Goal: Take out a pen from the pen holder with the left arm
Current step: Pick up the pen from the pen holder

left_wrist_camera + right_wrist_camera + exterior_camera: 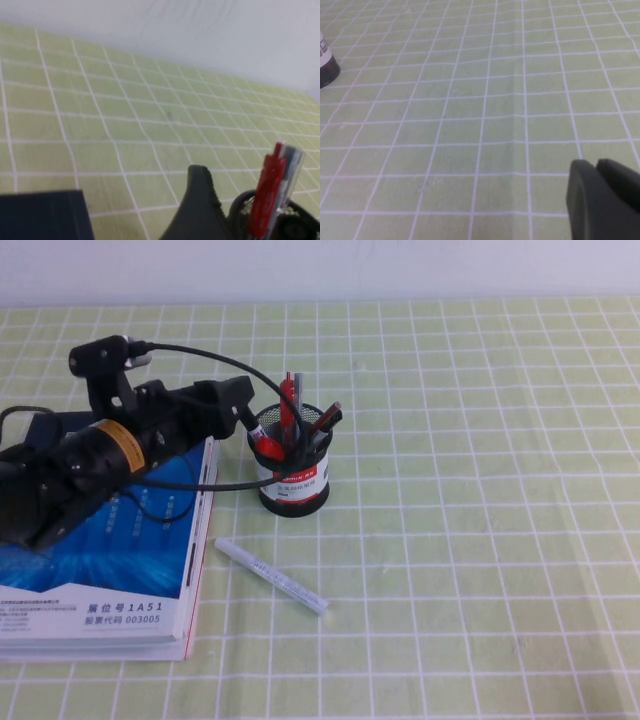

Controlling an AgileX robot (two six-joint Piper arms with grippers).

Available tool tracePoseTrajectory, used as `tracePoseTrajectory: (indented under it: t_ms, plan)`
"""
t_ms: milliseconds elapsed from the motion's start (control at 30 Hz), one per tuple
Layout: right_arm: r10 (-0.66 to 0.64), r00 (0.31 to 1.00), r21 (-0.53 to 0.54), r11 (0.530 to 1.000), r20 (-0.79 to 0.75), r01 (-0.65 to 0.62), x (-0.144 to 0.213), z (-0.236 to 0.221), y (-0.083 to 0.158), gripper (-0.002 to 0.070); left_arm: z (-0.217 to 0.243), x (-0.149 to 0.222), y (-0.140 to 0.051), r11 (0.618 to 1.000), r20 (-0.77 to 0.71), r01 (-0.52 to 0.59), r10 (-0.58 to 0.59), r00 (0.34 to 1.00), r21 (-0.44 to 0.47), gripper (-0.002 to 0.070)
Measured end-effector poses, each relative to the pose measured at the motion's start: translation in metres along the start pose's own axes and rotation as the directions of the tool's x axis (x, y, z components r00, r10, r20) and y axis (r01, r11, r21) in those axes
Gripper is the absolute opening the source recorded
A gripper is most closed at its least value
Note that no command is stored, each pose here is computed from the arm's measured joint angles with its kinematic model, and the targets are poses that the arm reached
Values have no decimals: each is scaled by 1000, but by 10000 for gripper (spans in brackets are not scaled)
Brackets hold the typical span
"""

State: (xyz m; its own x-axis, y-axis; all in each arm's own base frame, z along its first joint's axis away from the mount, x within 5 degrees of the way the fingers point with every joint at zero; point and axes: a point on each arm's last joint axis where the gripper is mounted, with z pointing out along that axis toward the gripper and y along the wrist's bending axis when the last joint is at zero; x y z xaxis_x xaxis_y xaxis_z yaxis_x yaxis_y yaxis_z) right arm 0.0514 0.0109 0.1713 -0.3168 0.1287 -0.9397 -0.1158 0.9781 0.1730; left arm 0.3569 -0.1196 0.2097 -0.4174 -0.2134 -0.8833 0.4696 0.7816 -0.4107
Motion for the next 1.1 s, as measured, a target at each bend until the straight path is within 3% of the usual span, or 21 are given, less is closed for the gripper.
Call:
tracePoseTrajectory:
  t_ms: [233,333,533,833,1100]
  plan:
    - [0,1000,0,1000,0,0,0,0,0,-15,9,16,6,999,-19,45,-45,999,29,457]
    - [0,1000,0,1000,0,0,0,0,0,-15,11,17,5,997,-2,51,-51,999,65,418]
    - [0,1000,0,1000,0,0,0,0,0,-15,12,19,6,997,-11,53,-52,999,58,118]
    - [0,1000,0,1000,0,0,0,0,0,-15,12,16,4,997,6,33,-33,999,76,115]
    - [0,1000,0,1000,0,0,0,0,0,-15,1,-5,-9,991,79,-88,80,994,98,115]
